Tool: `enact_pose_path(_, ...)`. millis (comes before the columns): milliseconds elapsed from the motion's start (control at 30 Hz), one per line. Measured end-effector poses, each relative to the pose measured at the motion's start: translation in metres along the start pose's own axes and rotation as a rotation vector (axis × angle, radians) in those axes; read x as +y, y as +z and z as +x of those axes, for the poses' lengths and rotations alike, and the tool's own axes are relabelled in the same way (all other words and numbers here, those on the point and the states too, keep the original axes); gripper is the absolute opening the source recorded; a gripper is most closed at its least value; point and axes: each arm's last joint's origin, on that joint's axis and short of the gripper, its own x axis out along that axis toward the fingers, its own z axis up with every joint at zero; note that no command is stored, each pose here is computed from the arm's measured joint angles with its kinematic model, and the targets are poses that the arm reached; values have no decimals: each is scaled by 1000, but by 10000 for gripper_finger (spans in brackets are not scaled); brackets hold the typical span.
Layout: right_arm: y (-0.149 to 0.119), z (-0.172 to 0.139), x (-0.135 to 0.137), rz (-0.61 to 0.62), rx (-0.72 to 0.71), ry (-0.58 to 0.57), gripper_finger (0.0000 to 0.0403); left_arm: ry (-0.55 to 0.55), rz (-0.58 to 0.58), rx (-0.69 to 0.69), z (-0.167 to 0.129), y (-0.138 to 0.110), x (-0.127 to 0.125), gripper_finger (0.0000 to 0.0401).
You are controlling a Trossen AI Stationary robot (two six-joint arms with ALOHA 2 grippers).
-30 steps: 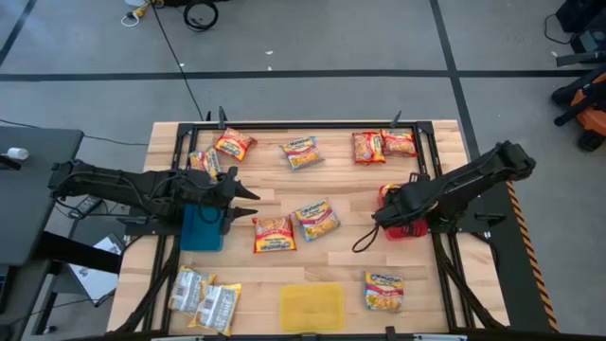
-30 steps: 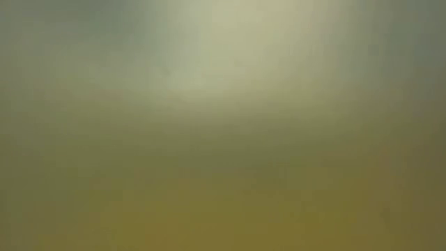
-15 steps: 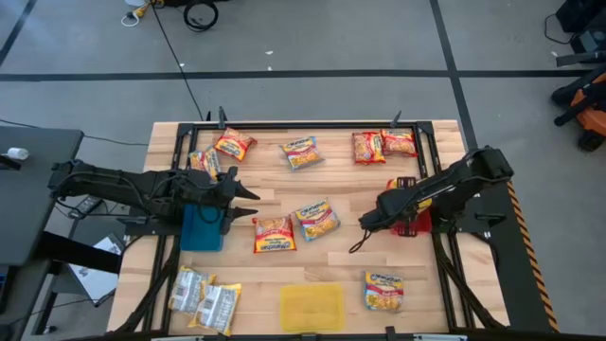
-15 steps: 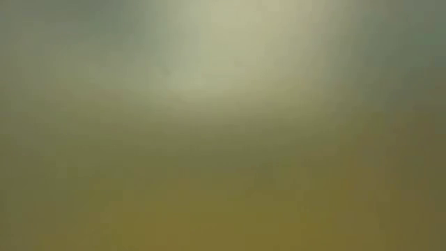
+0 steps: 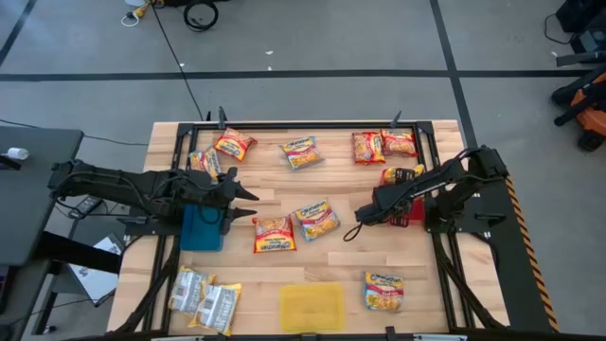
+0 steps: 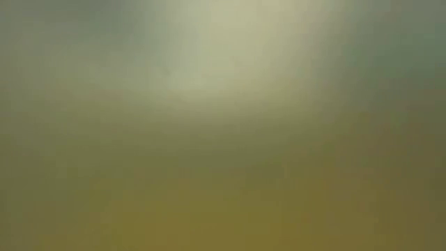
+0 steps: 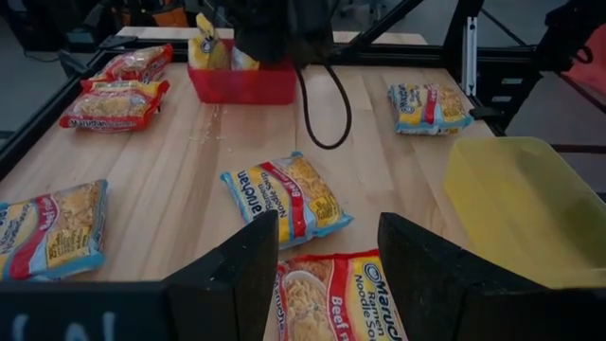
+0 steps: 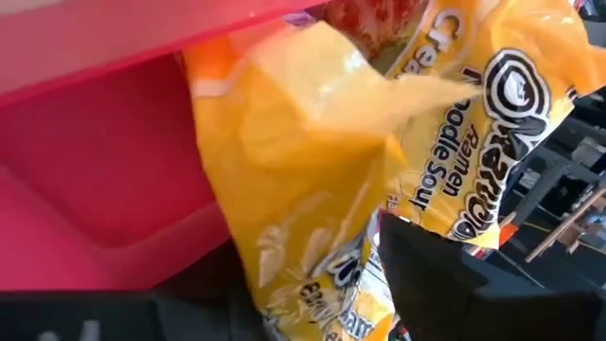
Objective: Sort Maruchan noodles
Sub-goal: Put the yellow noodle pack into the red bin
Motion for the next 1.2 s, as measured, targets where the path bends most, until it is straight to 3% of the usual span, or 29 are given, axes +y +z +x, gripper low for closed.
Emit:
enact_pose_path(233,-7,-5,-10,29,38,-118,232,0,-5,4,0,0,0,185)
enact_pose_path(467,-8,-10,-16,127,-56,-118,232,0,-6,4,0,0,0,185)
enact_pose_path(733,-10,-12,-19,150,-15,-97,232,0,-18,7,0,-1,0,185)
enact_pose_path(1200,-1,-80,-27,217,-263,32,232,-4,7,26,0,-3,-1,185)
